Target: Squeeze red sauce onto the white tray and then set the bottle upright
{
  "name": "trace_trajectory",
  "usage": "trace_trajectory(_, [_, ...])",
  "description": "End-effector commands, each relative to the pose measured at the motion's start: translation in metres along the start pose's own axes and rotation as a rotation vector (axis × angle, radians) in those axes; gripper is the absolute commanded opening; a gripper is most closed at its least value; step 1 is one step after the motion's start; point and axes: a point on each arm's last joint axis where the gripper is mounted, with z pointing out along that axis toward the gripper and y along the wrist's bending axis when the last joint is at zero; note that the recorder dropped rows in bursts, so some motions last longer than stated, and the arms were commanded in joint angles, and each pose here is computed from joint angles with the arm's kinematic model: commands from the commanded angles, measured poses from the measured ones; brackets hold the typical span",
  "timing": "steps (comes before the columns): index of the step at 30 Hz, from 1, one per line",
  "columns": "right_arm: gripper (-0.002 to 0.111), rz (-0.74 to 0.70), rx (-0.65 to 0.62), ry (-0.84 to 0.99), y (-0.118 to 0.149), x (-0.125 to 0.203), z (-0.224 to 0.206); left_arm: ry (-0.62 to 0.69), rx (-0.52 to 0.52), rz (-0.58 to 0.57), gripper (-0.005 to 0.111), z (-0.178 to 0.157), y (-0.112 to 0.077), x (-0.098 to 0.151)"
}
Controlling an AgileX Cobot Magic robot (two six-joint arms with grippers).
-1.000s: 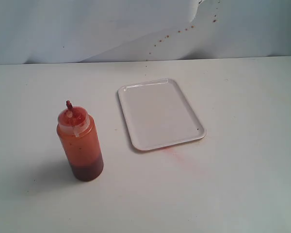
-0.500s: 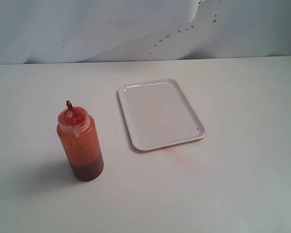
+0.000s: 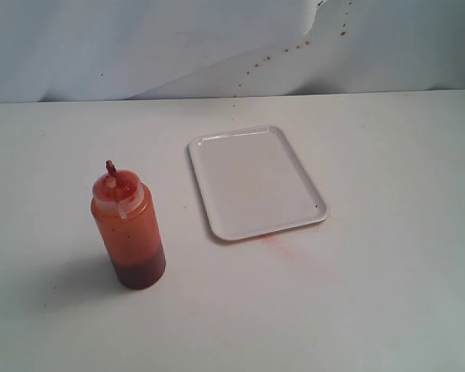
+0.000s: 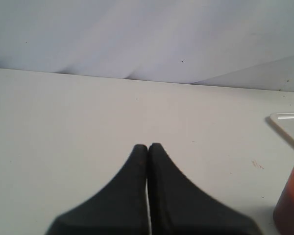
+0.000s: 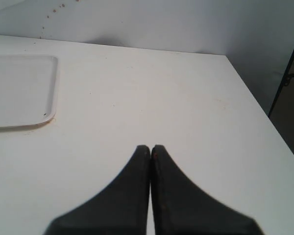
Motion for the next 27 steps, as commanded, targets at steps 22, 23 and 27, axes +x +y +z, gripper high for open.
trace_trajectory(22, [0.000,-0.004,0.008,-0.007,0.000,0.000,0.000,-0.128,0.095,-0.376,0.000,-0.001,-0.006,-0.012])
trace_trajectory(23, [0.000,-0.004,0.008,-0.007,0.000,0.000,0.000,-0.128,0.096,-0.378,0.000,-0.001,-0.006,-0.012])
trace_trajectory(27, [0.000,-0.004,0.008,-0.007,0.000,0.000,0.000,-0.131,0.115,-0.477,0.000,-0.001,-0.007,-0.013])
